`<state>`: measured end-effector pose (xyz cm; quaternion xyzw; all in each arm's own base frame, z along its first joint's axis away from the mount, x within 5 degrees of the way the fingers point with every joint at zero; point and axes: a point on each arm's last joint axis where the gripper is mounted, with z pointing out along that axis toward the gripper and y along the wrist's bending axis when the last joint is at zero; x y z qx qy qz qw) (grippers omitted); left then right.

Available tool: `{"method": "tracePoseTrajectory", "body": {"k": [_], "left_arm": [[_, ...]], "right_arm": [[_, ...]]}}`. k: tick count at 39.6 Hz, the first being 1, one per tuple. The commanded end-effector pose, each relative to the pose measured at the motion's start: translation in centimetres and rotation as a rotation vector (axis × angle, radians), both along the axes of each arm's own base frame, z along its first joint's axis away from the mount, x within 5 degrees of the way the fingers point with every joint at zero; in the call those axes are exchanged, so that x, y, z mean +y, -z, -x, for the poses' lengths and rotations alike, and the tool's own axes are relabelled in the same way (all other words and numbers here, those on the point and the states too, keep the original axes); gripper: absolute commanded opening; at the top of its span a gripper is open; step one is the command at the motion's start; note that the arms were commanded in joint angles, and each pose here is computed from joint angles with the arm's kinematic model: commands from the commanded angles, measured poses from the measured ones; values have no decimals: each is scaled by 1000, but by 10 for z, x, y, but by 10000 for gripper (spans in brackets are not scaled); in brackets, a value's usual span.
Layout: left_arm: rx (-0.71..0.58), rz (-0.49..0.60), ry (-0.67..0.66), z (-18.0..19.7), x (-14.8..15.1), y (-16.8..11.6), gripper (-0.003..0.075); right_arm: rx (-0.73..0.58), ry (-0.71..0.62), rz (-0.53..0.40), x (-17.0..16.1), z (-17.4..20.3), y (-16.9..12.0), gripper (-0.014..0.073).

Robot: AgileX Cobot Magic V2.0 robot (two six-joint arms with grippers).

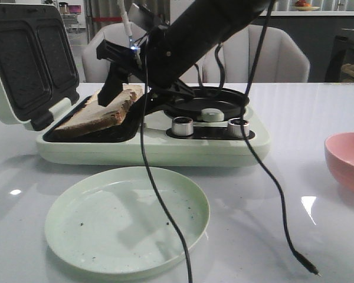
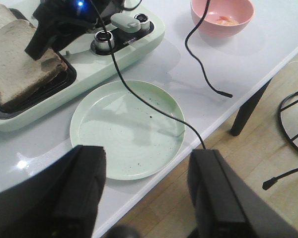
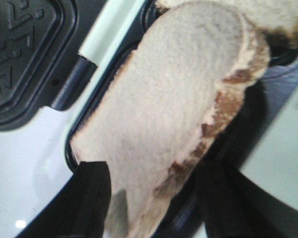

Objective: Make breakfast with bread and shrimp

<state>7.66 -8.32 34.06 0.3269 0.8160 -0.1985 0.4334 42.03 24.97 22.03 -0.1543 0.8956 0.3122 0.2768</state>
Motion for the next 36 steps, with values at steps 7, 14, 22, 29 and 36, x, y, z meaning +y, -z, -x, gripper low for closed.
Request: {"method": "tracePoseTrajectory", "body": {"k": [7,14,22,29,36], "left_arm": [[-75,59,7,-1,-1,-15,436],[-92,45,3,-2,0,-15,436],[-93,46,4,-2,0,-15,436],[-103,58,5,-2,-1,-16,436],[-103,58,5,-2,-1,-16,436]], "right_arm": [[-195,30,139,-34,33,-112,486],[-253,26,257,-60,67,-146,486],[-282,80,353,-96,118,-154,486],[-302,114,409,-127,167,-151,486],[-337,122,405,-153,218,-147,486]]}}
